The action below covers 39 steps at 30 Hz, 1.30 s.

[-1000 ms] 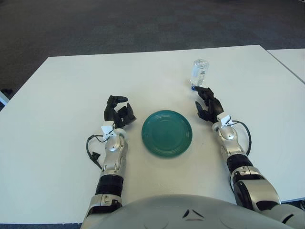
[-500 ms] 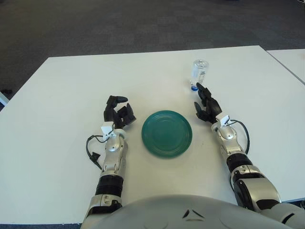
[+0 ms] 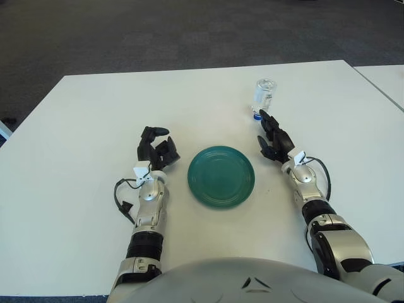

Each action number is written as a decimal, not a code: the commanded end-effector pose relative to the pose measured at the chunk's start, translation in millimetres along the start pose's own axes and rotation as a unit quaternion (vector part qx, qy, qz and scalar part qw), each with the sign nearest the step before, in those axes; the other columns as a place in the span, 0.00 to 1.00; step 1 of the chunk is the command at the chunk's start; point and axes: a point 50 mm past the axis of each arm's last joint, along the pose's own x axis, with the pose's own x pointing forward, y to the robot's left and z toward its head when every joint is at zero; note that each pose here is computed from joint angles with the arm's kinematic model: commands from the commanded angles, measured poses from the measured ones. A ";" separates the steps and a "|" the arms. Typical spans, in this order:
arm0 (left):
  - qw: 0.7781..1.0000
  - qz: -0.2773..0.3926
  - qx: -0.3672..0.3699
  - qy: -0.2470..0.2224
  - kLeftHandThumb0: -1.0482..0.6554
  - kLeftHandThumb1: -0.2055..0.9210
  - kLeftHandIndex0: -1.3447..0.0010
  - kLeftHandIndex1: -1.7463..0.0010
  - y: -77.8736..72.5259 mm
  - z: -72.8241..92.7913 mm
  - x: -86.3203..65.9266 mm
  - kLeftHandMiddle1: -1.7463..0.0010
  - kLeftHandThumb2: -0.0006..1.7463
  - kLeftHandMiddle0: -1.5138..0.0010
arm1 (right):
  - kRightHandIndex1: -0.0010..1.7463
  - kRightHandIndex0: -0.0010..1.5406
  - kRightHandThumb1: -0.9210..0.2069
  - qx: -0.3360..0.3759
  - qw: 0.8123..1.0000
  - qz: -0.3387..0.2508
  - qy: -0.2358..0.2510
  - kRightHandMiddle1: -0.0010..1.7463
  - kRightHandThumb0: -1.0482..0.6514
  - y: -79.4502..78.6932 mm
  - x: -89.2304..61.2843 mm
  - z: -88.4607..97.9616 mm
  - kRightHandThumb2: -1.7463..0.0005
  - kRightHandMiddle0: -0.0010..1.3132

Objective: Put the bottle into the plate.

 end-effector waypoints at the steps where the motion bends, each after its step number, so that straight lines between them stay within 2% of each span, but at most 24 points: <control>1: 1.000 0.005 -0.015 0.005 0.34 0.52 0.58 0.00 -2.1 -2.6 -3.5 0.00 0.71 0.17 | 0.00 0.00 0.00 0.006 1.000 0.002 0.014 0.00 0.00 -2.0 -6.3 -6.8 0.64 0.00; 8: 1.000 0.003 -0.015 0.004 0.34 0.51 0.57 0.00 -0.5 -2.5 -3.0 0.00 0.72 0.17 | 0.00 0.00 0.00 0.002 1.000 0.005 0.008 0.00 0.00 -0.3 -8.5 -6.5 0.65 0.00; 11: 1.000 0.001 -0.013 0.004 0.34 0.51 0.57 0.00 0.2 -2.7 -2.8 0.00 0.72 0.17 | 0.00 0.00 0.00 -0.002 1.000 0.003 0.009 0.00 0.00 -2.7 -17.4 -10.8 0.65 0.00; 19: 1.000 0.000 -0.012 0.004 0.34 0.52 0.58 0.00 2.0 -3.7 -1.9 0.00 0.71 0.17 | 0.00 0.00 0.00 0.012 0.999 -0.032 0.020 0.00 0.00 -8.7 -20.1 -14.6 0.62 0.00; 25: 1.000 0.002 -0.013 0.004 0.35 0.53 0.59 0.00 4.4 -4.2 -1.0 0.00 0.70 0.18 | 0.00 0.00 0.00 0.001 0.998 -0.066 0.016 0.00 0.00 -23.2 -25.5 -15.2 0.56 0.00; 30: 1.000 0.003 -0.015 0.003 0.35 0.53 0.58 0.00 5.8 -4.3 -0.5 0.00 0.70 0.18 | 0.00 0.00 0.00 -0.003 0.997 -0.076 0.011 0.00 0.00 -25.7 -27.2 -15.1 0.55 0.00; 37: 1.000 0.004 -0.013 0.003 0.35 0.53 0.58 0.00 7.9 -4.4 0.4 0.00 0.70 0.18 | 0.00 0.00 0.00 -0.008 0.995 -0.097 0.013 0.00 0.00 -46.2 -37.3 -16.2 0.53 0.00; 39: 1.000 0.004 -0.013 0.003 0.35 0.53 0.58 0.00 8.6 -4.7 0.6 0.00 0.70 0.18 | 0.00 0.00 0.00 -0.009 0.995 -0.099 0.012 0.00 0.00 -47.5 -37.5 -15.9 0.53 0.00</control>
